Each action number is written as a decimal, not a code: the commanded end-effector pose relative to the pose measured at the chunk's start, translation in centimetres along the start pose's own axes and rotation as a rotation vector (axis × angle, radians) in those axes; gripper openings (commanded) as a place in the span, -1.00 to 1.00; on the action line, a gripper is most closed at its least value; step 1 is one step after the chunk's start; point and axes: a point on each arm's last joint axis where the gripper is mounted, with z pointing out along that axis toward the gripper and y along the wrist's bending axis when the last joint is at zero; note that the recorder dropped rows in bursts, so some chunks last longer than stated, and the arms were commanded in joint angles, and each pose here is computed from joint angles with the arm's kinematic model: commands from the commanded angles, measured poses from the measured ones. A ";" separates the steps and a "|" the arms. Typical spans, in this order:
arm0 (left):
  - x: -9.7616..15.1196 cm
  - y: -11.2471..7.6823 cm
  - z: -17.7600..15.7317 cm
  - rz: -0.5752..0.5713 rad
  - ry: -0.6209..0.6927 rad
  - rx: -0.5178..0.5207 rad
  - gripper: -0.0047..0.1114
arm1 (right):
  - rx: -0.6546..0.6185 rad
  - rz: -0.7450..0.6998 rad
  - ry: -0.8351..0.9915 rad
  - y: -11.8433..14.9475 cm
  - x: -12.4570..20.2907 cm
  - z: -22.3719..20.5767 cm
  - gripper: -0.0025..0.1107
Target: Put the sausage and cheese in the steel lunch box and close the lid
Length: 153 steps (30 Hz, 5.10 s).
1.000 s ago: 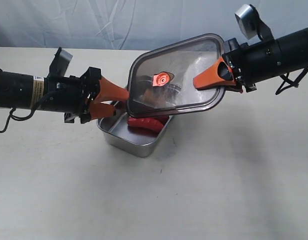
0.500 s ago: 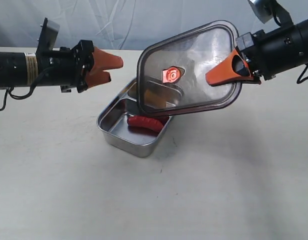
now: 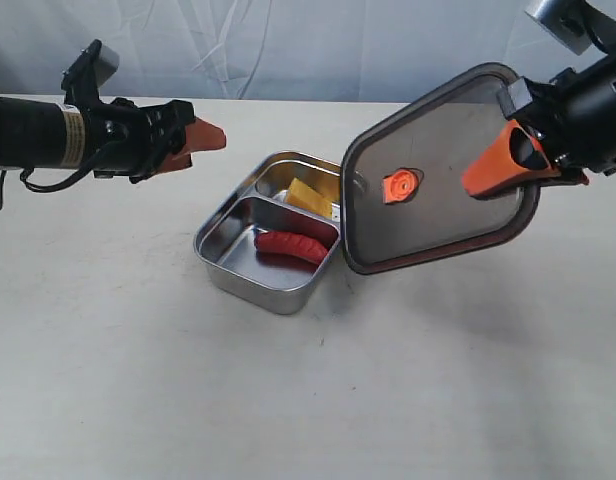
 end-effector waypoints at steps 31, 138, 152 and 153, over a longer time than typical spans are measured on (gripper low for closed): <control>2.8 -3.9 8.2 0.125 0.194 0.208 0.15 | -0.244 0.042 -0.212 2.6 6.4 3.6 -0.97; -9.2 -2.3 -4.4 0.132 0.032 0.289 -0.46 | -0.185 -0.023 -0.436 5.1 6.7 -0.1 -0.97; -5.8 0.6 -5.3 -0.085 0.077 0.381 -0.32 | -0.404 -0.042 -0.129 -0.3 -3.3 6.1 -0.97; -5.6 0.7 -5.3 -0.098 0.077 0.383 -0.32 | -0.418 -0.009 -0.129 -0.9 -3.6 6.7 -0.97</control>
